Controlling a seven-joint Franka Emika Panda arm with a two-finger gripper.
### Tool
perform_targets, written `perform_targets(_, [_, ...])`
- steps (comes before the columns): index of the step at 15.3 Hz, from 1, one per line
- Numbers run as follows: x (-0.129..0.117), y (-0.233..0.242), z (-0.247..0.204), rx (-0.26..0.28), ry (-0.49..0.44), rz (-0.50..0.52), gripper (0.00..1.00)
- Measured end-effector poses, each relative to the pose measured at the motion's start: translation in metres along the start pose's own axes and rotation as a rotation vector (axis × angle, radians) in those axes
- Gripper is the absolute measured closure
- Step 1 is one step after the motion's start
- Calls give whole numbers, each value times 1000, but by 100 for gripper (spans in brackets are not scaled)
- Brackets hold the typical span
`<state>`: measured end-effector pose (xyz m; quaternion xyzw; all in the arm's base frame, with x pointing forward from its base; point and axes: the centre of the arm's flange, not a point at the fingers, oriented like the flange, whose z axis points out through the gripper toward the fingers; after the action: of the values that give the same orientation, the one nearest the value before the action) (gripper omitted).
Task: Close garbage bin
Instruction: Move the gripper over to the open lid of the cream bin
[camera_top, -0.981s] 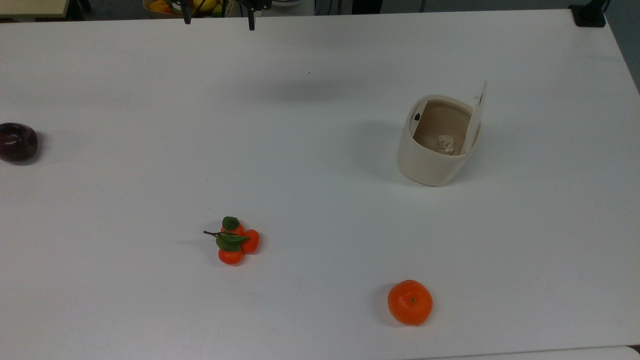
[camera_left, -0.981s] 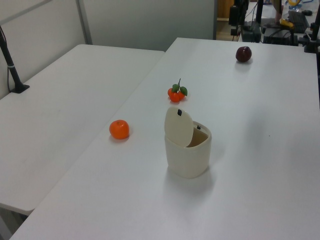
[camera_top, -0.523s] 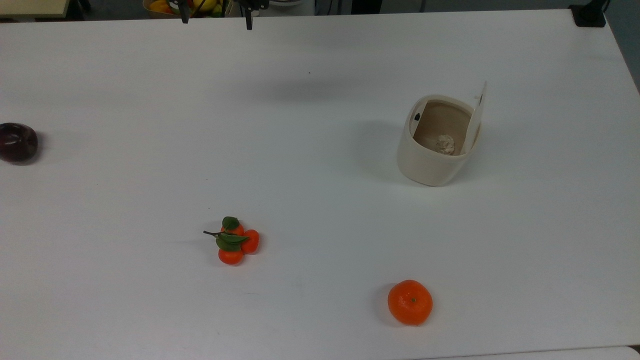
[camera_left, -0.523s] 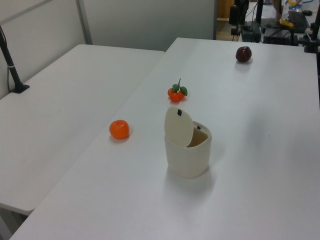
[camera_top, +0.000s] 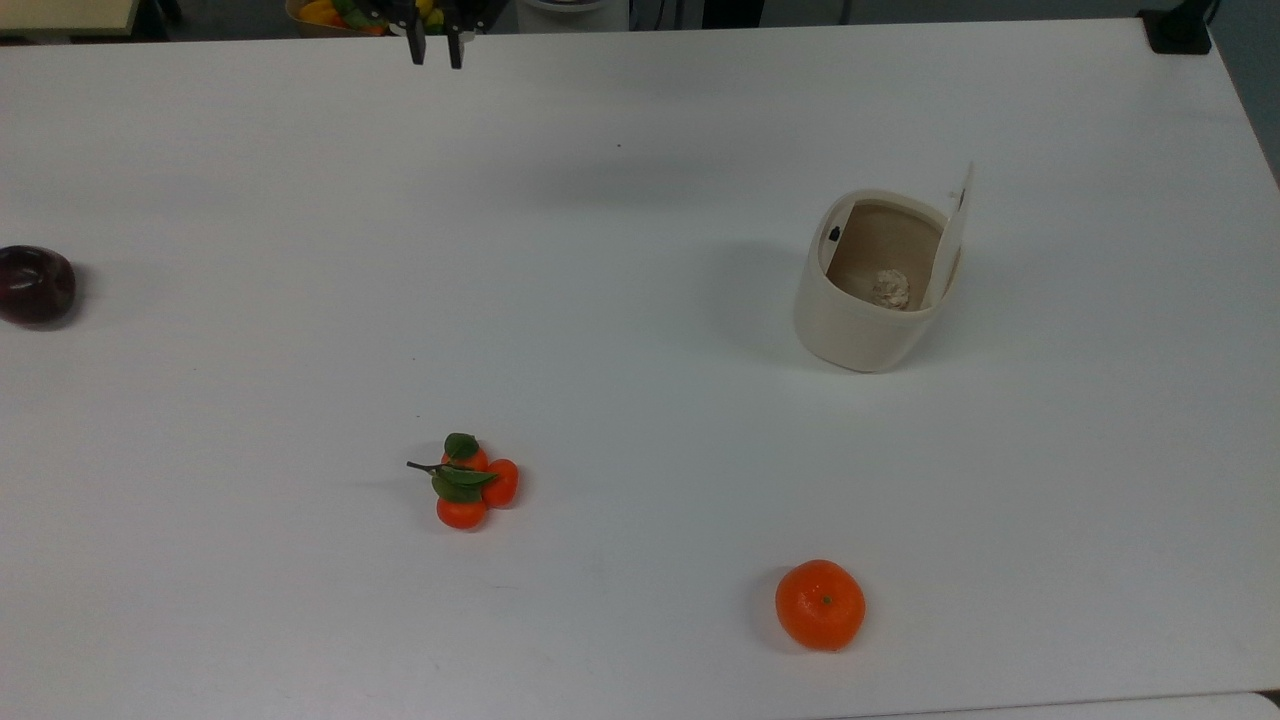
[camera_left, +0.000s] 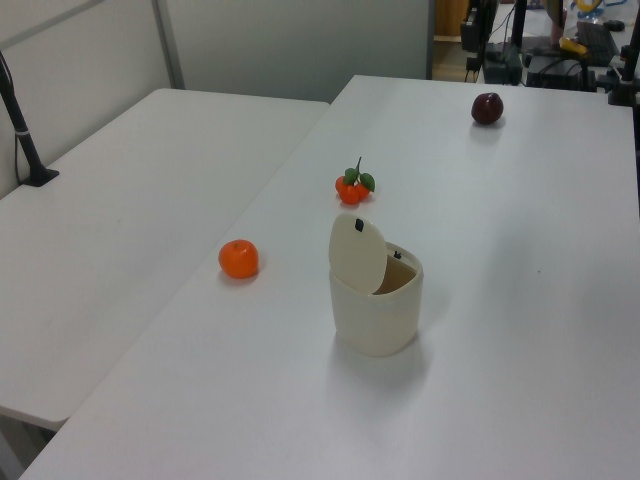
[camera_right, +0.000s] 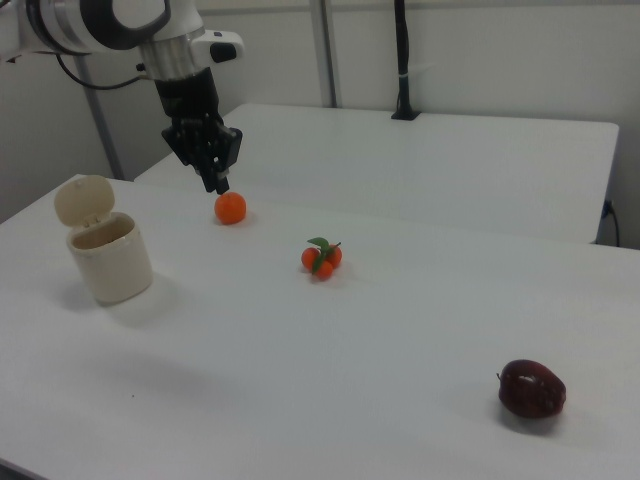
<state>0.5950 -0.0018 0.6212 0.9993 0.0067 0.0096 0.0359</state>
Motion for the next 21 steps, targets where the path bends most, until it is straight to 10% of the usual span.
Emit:
perform_targets(2, [0, 0, 0, 0, 0, 0, 98])
perform_targets(9, [3, -22, 5, 6, -1, -38, 99])
perform_targets(21, [22, -253, 7, 86, 349, -346, 99])
